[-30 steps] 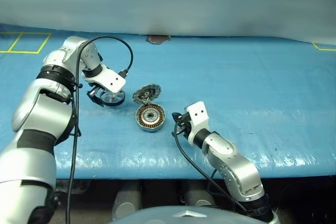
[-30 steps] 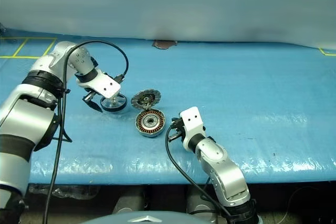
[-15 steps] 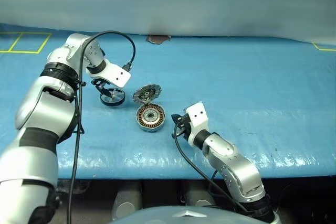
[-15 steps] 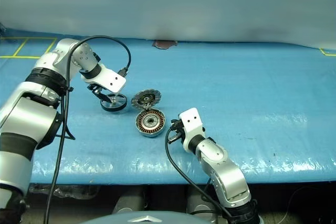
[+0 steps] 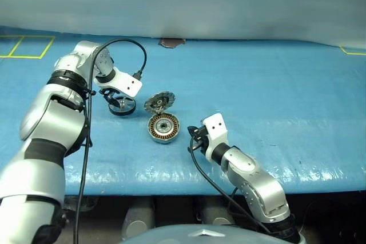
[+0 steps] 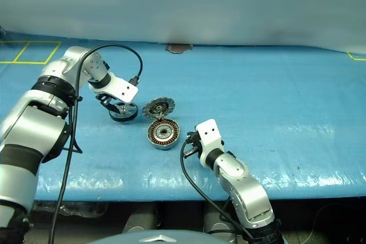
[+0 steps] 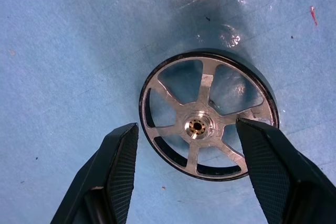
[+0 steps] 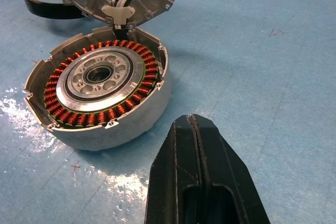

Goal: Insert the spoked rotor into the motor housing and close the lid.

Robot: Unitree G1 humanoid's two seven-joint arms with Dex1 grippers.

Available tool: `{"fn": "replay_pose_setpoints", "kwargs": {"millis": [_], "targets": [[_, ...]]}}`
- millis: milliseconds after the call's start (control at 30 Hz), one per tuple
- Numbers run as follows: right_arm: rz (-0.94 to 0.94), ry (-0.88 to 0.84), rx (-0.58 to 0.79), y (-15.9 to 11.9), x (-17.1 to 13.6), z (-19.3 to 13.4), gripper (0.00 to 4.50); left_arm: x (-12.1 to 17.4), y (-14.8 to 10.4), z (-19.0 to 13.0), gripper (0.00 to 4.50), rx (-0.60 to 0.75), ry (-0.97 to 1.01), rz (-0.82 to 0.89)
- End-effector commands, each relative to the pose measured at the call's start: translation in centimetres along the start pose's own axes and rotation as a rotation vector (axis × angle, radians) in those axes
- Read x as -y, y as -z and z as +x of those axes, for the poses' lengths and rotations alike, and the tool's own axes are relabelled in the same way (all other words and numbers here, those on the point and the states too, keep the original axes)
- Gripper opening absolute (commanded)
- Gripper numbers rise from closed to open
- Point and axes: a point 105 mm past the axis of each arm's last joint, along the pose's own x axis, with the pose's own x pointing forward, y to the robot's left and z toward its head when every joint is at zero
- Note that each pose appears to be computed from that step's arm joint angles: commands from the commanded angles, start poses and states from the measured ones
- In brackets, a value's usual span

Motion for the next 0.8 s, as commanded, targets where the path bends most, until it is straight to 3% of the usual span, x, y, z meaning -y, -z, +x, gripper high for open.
{"fn": "replay_pose_setpoints", "kwargs": {"millis": [33,800], "targets": [[-0.007,-0.003,0.045,-1.2,-0.3,-0.3,0.00,-0.4,0.5,-0.8,3.22,-0.018,-0.030,-0.013],[0.001,0.017,0.058,-1.3,-0.3,-0.3,0.00,-0.3,-0.3,1.3,3.22,-0.007,-0.028,-0.031]]}}
